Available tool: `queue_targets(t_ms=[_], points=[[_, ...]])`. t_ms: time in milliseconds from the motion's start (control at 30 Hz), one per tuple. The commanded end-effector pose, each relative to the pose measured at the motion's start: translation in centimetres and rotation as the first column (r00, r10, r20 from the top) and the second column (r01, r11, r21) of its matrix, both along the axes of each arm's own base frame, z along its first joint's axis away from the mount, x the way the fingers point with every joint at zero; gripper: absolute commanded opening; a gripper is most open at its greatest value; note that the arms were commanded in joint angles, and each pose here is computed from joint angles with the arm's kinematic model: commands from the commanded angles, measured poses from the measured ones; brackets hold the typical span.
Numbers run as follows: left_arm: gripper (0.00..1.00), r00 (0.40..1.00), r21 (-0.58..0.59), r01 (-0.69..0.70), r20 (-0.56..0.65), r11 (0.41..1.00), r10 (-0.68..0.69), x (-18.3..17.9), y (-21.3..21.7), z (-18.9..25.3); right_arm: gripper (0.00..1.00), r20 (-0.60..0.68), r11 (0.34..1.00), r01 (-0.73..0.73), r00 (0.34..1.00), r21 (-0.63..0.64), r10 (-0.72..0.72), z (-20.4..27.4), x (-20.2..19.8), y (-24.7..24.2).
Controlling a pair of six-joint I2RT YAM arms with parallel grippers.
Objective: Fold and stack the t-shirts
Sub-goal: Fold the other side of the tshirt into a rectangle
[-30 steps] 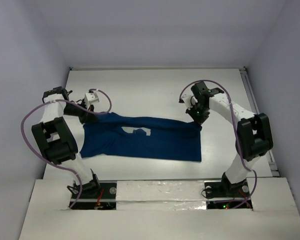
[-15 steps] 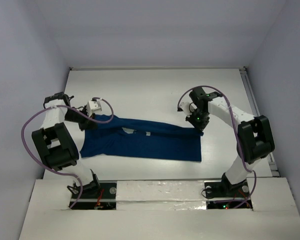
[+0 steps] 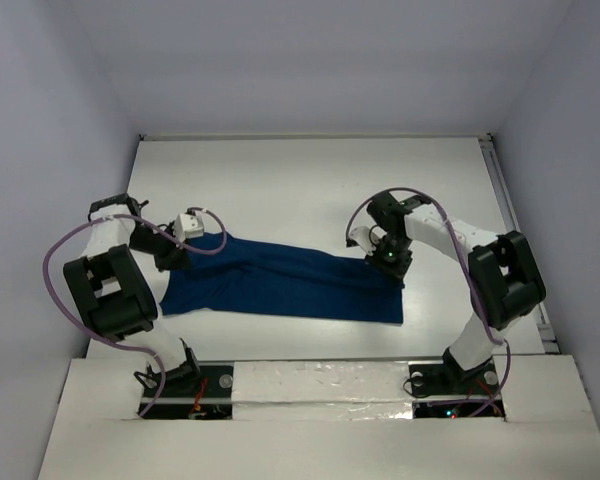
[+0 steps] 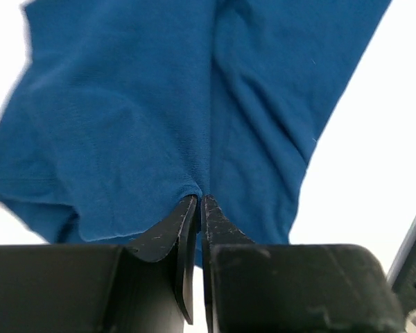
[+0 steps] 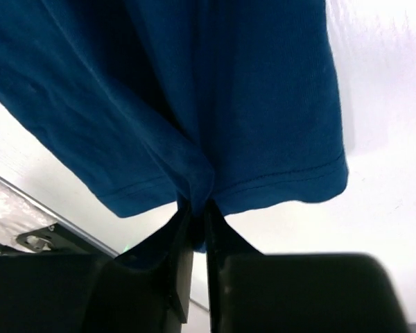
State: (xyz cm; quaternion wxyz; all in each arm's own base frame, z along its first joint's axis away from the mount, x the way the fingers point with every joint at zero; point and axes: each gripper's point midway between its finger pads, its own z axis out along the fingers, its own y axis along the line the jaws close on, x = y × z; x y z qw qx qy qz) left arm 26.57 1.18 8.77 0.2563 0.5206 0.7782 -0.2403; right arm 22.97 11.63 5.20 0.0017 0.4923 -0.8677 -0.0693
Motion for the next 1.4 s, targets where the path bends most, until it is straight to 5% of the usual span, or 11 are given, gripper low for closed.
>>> queue_targets(t_ms=[0, 167, 400, 867, 933, 1100, 1367], points=[[0.03, 0.996, 0.035, 0.059, -0.067, 0.998, -0.057, -2.6, 0.1, -1.1, 0.21, -0.038, 0.997, -0.054, 0.998, -0.047, 0.053, -0.3, -0.9, -0.8], [0.05, 0.976, 0.067, 0.133, -0.182, 0.989, -0.119, -5.2, -0.1, -3.5, 0.3, -0.071, 0.995, -0.061, 0.996, -0.076, 0.055, -0.8, -1.3, -1.3], [0.02, 0.977, 0.092, 0.131, -0.182, 0.987, -0.113, -4.3, 0.6, -3.4, 0.48, -0.132, 0.99, -0.133, 0.983, -0.049, 0.125, 0.0, -3.2, -1.5], [0.01, 0.972, 0.099, 0.122, -0.213, 0.988, -0.098, -3.8, 1.3, -4.0, 0.5, 0.018, 0.986, -0.167, 0.986, 0.02, 0.167, 4.7, -1.0, -0.2], [0.01, 0.973, 0.1, 0.12, -0.209, 0.988, -0.097, -3.7, 1.3, -3.9, 0.47, 0.046, 0.987, -0.147, 0.988, 0.056, 0.145, 5.0, 0.5, 1.1], [0.03, 0.969, 0.084, 0.119, -0.229, 0.989, -0.097, -4.1, 1.1, -4.3, 0.08, 0.031, 0.985, -0.117, 0.993, 0.124, 0.114, 3.1, 2.6, 4.0], [0.11, 0.966, 0.094, 0.11, -0.244, 0.989, -0.084, -4.1, 1.3, -4.4, 0.03, -0.094, 0.978, -0.171, 0.979, 0.115, 0.182, -1.0, 0.6, 5.9]])
